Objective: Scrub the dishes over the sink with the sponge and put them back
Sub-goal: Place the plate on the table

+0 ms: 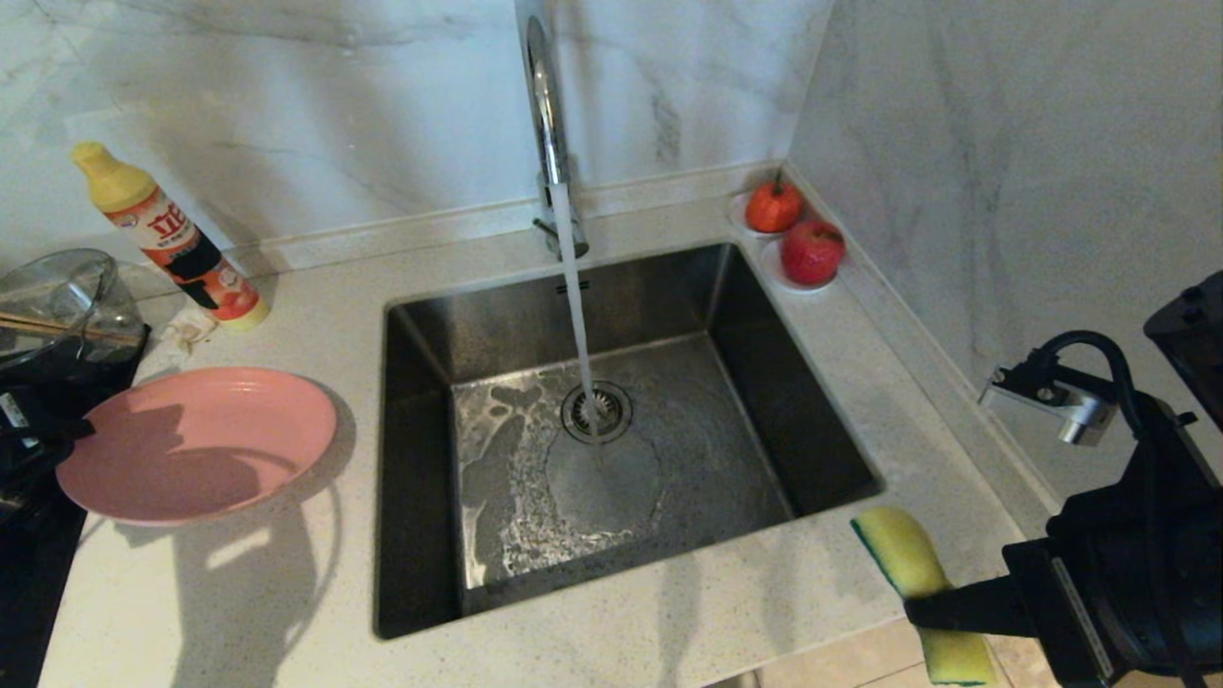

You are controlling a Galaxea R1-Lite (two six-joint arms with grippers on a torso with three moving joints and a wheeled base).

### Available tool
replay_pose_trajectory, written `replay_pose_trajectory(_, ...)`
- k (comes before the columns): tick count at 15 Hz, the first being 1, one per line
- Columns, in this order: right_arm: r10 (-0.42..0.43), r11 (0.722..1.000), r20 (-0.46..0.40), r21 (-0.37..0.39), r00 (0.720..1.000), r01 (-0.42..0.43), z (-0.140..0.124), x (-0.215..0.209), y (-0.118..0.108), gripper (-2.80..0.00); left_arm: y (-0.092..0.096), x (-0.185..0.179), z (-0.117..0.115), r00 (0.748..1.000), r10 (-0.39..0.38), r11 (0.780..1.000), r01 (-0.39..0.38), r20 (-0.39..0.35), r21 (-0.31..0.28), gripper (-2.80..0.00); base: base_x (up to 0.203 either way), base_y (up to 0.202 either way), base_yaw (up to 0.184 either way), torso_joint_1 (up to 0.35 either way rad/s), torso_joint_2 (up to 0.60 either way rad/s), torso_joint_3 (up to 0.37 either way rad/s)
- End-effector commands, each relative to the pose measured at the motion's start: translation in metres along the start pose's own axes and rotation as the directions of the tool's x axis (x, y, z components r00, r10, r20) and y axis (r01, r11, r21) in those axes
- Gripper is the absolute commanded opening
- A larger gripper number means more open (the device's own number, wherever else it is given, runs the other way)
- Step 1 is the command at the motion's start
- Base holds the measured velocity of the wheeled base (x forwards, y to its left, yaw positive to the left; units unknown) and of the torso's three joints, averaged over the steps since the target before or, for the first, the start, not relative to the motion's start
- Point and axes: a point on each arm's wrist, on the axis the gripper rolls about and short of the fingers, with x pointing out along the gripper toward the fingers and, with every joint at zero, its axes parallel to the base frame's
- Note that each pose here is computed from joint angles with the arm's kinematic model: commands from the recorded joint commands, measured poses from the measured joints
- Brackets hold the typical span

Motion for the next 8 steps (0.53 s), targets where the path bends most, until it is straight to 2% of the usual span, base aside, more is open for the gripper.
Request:
replay_pose_trajectory(1,-0.003,1.000,-0.009,0.004,1.000,0.003,0.000,0.002,0.000,-2.80,0.015,0.022,-0.004,1.000,0.009,1.000,-0.009,-0.016,-0.010,-2.80,0.000,0.000,0.000,0.000,0.00,0.000)
replay_pose_trajectory(4,-0.005,1.000,-0.019,-0.012,1.000,0.005,-0.001,0.004,-0.001,-2.80,0.030,0.046,-0.008,0.999,0.019,1.000,-0.020,-0.041,-0.022,-2.80,0.000,0.000,0.000,0.000,0.00,0.000)
replay_pose_trajectory(8,-0.003,1.000,-0.024,-0.011,1.000,0.002,-0.001,0.005,-0.001,-2.80,0.040,0.067,-0.001,0.999,0.024,0.999,-0.025,-0.041,-0.022,-2.80,0.000,0.000,0.000,0.000,0.00,0.000)
